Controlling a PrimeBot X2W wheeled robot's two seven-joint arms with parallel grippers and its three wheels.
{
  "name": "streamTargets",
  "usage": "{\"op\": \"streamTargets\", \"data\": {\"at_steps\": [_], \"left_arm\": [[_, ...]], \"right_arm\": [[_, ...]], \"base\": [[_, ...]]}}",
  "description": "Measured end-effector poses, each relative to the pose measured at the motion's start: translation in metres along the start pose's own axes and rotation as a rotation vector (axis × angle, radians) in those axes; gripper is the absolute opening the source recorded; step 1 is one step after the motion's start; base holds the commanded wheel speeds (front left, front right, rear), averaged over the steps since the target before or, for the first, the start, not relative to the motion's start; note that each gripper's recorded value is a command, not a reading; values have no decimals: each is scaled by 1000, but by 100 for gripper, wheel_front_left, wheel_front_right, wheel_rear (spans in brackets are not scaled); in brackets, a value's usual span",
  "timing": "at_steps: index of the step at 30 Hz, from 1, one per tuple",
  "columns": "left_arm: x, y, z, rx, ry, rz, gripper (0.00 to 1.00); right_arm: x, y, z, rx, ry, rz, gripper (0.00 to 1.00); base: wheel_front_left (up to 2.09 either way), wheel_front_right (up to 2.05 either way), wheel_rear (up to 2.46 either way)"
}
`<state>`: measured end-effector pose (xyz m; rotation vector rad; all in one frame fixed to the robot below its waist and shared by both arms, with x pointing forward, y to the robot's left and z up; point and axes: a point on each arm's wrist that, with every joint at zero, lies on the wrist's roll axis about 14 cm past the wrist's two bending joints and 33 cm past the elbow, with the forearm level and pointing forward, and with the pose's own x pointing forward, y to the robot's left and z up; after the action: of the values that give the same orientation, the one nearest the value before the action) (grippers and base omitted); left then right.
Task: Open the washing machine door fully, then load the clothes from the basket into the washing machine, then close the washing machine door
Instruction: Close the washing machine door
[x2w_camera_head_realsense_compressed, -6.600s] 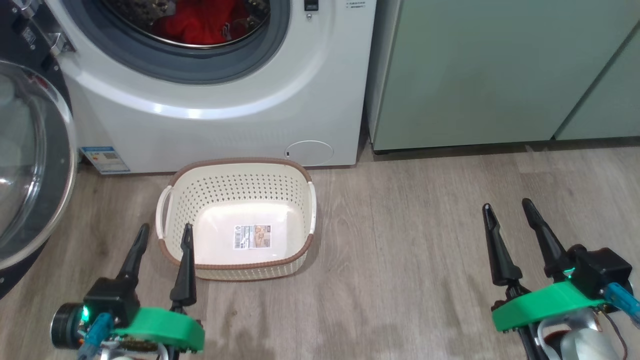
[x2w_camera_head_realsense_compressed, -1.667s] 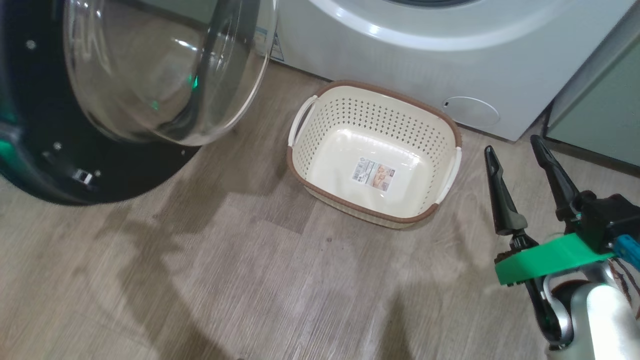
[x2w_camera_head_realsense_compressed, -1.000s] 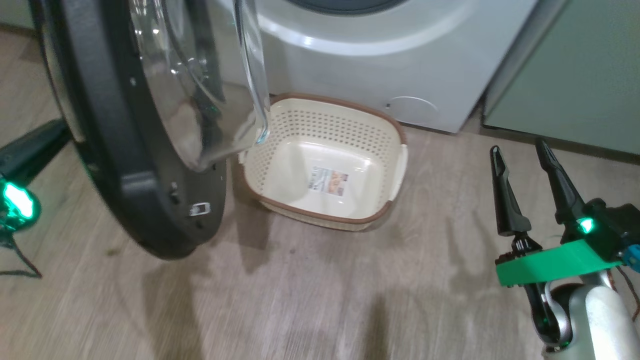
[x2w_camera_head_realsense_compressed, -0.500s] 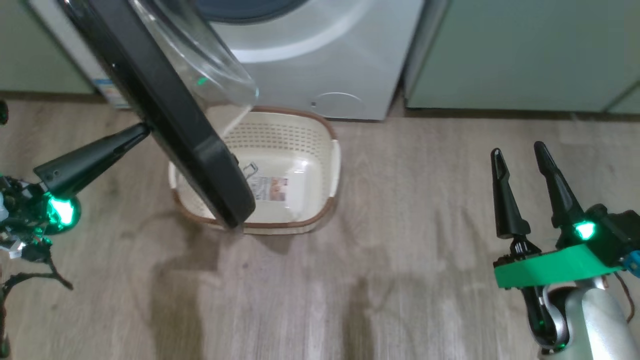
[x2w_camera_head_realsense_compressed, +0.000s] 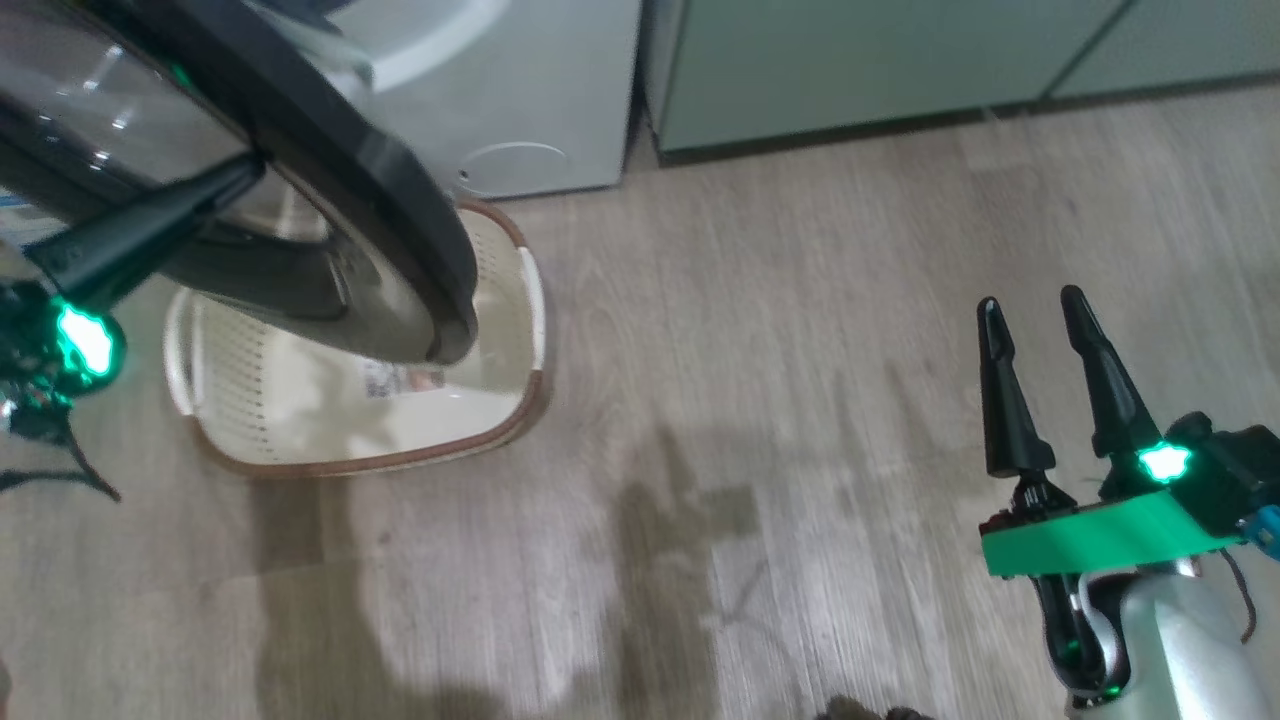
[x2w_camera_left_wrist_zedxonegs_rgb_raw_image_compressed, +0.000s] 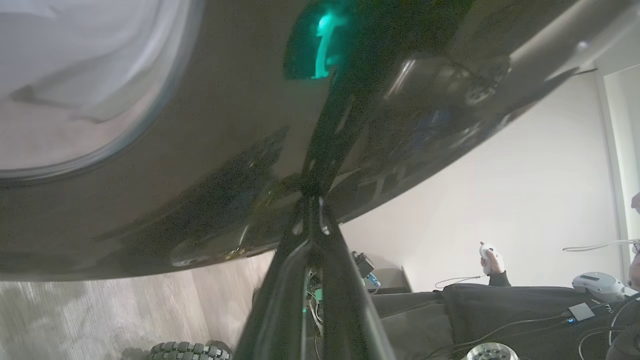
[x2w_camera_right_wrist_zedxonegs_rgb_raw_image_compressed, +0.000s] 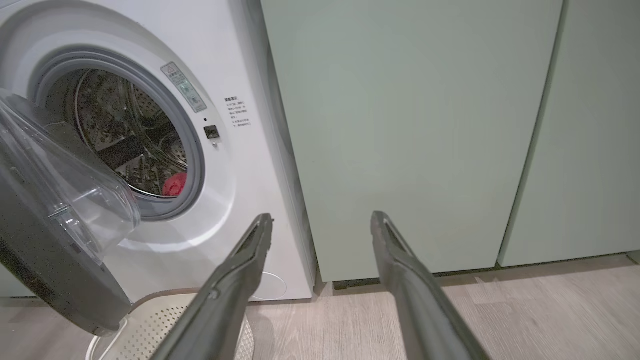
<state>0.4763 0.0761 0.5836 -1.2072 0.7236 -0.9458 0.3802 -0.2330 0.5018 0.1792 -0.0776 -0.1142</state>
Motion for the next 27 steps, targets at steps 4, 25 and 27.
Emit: {"op": "streamTargets", "data": {"at_steps": [4,25,27], "left_arm": [[23,11,9,-16,23,-3,0],[109,55,67,-144,-122,-27,0],[111,57,73,-146,-144,-28,0]], "right_arm": [[0,-11,-3,-4,9,-36,100],[-2,-42,-12,-20,42,-133,100],[-2,-42,-12,-21,44,-135,100]], "base": [[0,0,0],[0,0,0],[0,0,0]]}}
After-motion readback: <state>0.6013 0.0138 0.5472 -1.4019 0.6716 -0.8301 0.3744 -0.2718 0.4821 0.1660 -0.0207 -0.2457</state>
